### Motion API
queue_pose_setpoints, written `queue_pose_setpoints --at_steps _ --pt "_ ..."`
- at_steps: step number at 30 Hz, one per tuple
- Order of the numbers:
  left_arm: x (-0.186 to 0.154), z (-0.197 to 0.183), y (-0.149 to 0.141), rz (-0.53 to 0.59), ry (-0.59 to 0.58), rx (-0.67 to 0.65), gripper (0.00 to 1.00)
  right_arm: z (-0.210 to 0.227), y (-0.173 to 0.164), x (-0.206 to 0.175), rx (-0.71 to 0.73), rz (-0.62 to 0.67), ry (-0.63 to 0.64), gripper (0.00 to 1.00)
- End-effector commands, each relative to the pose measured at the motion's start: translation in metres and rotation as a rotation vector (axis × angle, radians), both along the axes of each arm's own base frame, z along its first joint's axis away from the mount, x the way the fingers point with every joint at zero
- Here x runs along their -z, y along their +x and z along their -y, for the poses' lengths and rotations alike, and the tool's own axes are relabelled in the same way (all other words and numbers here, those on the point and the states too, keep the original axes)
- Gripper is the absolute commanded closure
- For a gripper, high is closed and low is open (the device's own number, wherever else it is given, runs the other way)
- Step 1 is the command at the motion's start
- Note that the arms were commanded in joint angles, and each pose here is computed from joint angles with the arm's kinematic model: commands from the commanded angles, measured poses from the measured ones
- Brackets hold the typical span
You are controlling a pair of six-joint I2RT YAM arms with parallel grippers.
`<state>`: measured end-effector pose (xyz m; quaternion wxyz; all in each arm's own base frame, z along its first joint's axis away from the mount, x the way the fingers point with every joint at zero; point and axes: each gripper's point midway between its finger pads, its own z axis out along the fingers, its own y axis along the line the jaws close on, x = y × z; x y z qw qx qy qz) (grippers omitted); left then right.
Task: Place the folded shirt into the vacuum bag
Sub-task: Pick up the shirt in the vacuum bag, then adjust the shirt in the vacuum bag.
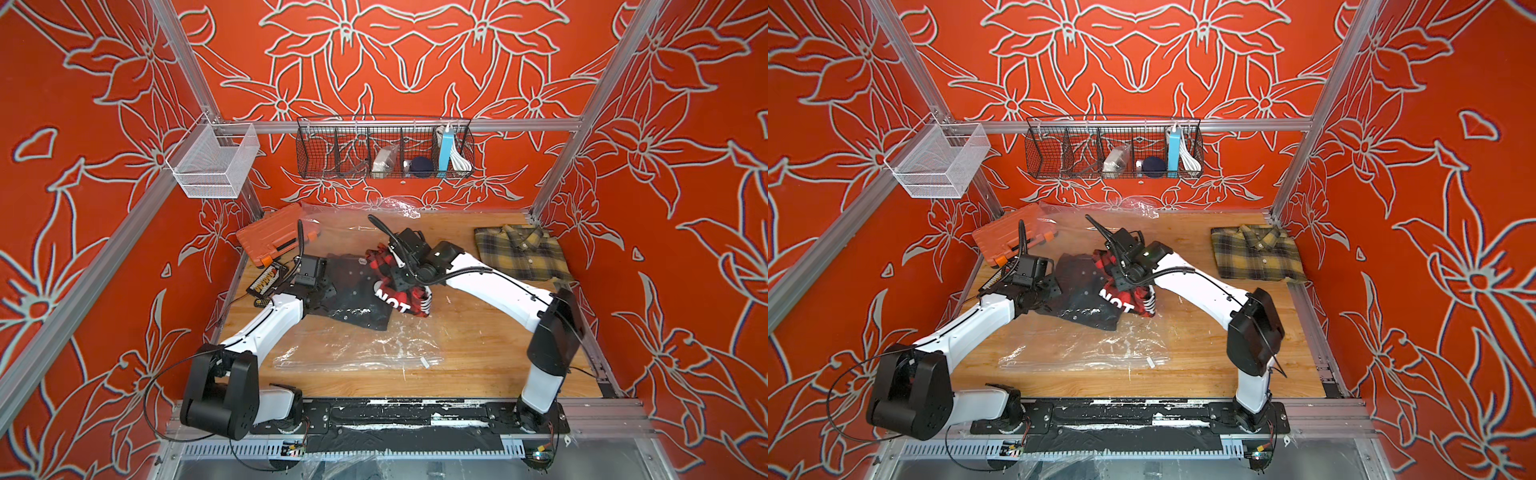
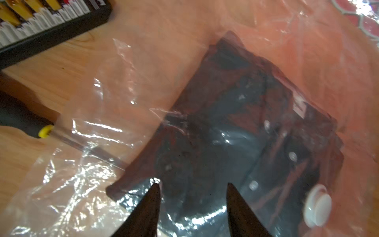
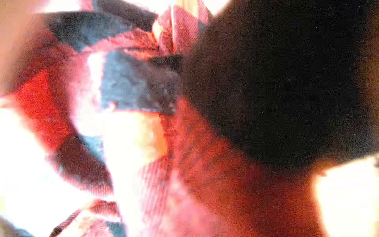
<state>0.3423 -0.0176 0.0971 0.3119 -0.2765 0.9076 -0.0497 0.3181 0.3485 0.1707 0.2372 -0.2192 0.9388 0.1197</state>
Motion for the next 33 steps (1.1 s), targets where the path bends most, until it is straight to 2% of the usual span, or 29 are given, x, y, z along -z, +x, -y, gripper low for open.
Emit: queue_pose_setpoints --at_steps 1,7,11,16,24,29,33 --pt "0.012 -0.005 0.008 -0.008 -0.019 -0.006 0.51 -0.034 0.01 0.023 0.027 -0.076 0.062 1.0" --pt "0.05 0.023 0.02 -0.087 -0.143 0.074 0.55 -0.043 0.027 0.069 0.022 -0.12 -0.031 1.0" --pt "0.071 0.035 0.019 -0.119 -0.189 0.09 0.59 -0.019 0.024 0.104 0.024 -0.191 -0.126 1.0" --pt "0.086 0.067 0.021 -0.166 -0.204 0.164 0.59 0.027 0.027 0.128 0.077 -0.243 -0.168 1.0" --pt "0.102 0.139 0.026 -0.201 -0.237 0.292 0.59 0.117 0.04 0.135 0.181 -0.265 -0.233 1.0" --pt "0.095 0.177 0.04 -0.191 -0.257 0.366 0.59 0.166 0.048 0.136 0.246 -0.258 -0.297 1.0" --pt "0.083 0.189 0.049 -0.172 -0.263 0.418 0.57 0.183 0.056 0.134 0.267 -0.238 -0.339 1.0"
